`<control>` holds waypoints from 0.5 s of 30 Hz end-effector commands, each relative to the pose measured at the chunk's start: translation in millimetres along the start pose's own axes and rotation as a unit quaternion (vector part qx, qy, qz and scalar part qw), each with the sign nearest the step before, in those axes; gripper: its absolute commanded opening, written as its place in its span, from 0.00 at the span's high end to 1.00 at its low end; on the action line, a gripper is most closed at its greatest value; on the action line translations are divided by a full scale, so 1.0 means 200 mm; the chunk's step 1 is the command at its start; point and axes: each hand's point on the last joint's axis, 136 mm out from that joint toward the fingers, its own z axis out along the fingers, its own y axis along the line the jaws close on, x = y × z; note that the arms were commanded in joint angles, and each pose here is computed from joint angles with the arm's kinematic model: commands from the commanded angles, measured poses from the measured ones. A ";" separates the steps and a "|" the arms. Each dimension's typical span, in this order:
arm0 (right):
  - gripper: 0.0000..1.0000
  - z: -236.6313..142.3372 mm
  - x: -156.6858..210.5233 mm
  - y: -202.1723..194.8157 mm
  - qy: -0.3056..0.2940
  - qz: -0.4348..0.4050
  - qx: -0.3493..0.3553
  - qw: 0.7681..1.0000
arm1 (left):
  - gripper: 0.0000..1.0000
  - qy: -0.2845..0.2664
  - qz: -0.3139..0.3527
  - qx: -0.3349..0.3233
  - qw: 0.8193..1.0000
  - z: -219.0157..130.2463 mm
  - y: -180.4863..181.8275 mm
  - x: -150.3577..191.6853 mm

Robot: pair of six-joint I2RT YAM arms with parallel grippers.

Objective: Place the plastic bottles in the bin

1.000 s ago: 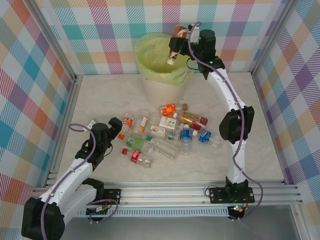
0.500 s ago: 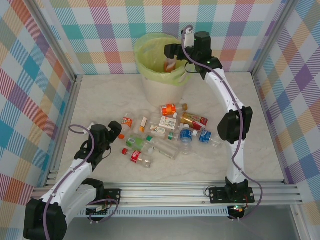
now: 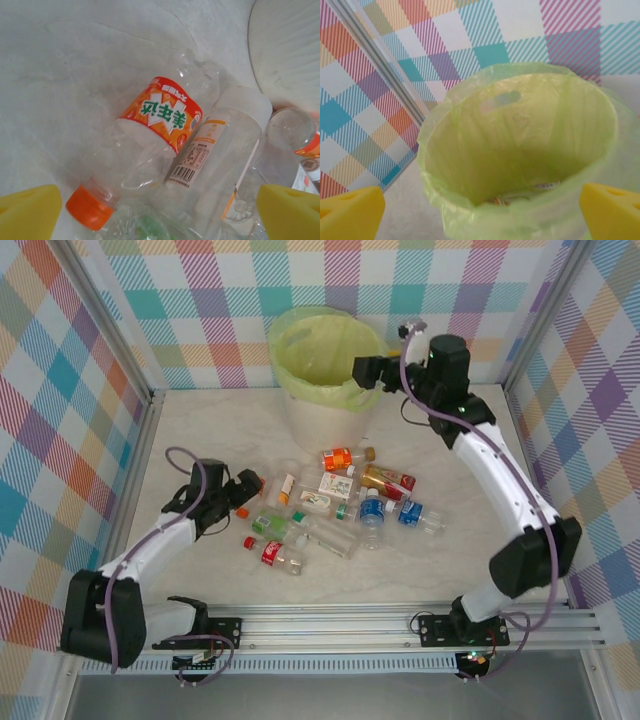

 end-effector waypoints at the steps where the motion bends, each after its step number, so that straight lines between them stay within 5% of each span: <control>1: 0.00 -0.09 0.06 -0.08 -0.018 0.011 0.047 0.999 | 0.02 0.034 0.078 -0.032 0.996 0.04 -0.04 -0.01; 15: 0.00 -0.33 0.27 -0.21 -0.004 0.015 0.134 0.991 | 0.18 0.122 0.185 -0.104 0.969 0.37 -0.01 0.01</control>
